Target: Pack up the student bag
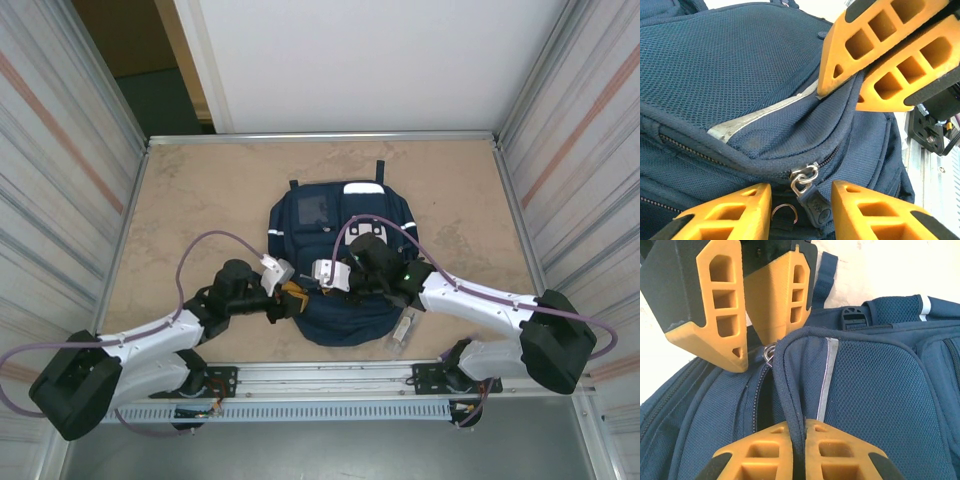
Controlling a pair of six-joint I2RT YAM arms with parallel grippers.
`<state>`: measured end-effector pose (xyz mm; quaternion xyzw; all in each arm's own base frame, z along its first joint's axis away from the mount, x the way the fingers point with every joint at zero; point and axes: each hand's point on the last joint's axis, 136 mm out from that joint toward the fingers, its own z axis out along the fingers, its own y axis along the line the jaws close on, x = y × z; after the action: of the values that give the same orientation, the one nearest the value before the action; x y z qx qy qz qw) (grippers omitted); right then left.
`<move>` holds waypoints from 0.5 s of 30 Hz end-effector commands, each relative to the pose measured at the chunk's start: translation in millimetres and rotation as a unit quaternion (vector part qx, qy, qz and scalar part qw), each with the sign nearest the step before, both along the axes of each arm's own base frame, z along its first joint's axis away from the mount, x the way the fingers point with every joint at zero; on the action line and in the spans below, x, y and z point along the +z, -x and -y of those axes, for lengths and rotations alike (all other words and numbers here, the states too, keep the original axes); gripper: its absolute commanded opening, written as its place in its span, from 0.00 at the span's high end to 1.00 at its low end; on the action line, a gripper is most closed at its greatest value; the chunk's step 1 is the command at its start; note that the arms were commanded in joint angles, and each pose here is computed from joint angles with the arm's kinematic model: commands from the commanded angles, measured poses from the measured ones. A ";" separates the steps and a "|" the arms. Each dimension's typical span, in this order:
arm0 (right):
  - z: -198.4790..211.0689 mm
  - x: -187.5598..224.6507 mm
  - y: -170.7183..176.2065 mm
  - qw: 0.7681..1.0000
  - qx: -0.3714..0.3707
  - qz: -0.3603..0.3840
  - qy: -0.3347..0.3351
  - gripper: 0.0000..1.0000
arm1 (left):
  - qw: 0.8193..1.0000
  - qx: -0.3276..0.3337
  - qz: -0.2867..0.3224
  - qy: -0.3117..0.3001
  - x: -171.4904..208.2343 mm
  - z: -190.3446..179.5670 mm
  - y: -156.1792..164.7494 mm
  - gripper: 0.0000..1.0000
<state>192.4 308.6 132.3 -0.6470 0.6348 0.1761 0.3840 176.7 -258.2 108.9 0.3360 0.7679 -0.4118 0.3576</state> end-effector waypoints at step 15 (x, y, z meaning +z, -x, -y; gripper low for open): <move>18.9 5.7 1.2 1.000 -0.027 0.013 0.001 1.00 | 0.994 0.026 0.094 -0.056 14.6 -23.9 -17.6 1.00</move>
<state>192.6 301.0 141.0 -0.6371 0.6390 0.1667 0.3975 180.0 -248.8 121.8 0.3681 0.7502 -0.3789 0.3977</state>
